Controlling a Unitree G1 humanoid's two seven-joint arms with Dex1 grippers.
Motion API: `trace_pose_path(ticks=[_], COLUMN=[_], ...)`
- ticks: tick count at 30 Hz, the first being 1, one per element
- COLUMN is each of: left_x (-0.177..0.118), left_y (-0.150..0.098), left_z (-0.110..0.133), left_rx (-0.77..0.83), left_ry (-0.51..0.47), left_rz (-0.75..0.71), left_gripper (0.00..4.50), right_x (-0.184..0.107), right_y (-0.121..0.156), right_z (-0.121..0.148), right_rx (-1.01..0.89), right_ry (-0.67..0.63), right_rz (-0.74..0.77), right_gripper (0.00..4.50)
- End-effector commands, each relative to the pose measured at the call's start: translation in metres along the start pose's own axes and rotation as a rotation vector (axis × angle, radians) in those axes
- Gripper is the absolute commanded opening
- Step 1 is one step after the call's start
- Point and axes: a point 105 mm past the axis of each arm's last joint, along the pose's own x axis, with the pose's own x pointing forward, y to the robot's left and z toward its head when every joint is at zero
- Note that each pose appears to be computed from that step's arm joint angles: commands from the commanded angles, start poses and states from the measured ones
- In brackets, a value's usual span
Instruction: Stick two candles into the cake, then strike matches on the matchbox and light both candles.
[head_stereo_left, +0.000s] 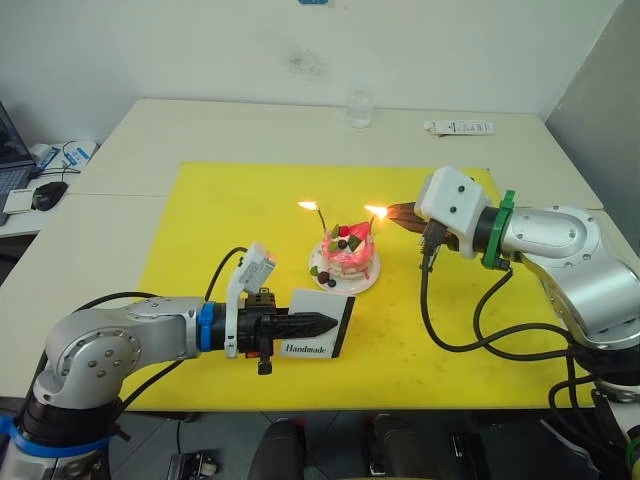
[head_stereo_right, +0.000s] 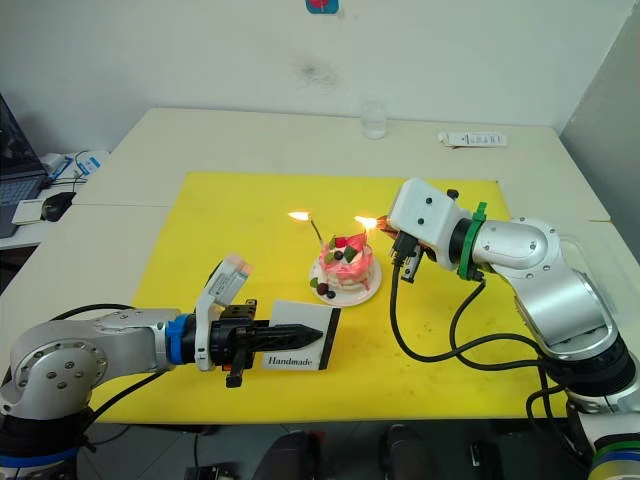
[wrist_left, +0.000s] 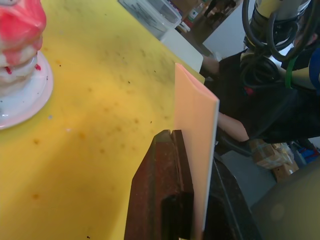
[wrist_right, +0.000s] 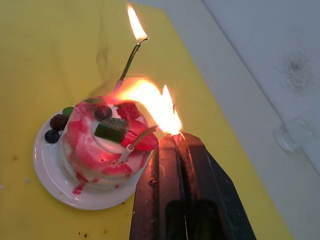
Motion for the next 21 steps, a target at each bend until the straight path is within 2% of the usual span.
trace_pose_path(ticks=[1,21], left_x=[0.0030,0.0021], left_y=[-0.0024,-0.0044], left_z=[0.0069,0.0084], left_rx=[0.032,0.039], left_ry=[-0.022,-0.020], left_rz=[-0.012,-0.020], left_gripper=[0.00,0.00], right_x=[-0.0030,-0.0059], right_y=[-0.0066,-0.0037], right_z=[0.0120,0.0096], right_rx=[-0.052,-0.073], right_ry=[-0.038,-0.043], right_rz=[-0.031,-0.036], right_gripper=[0.03,0.03])
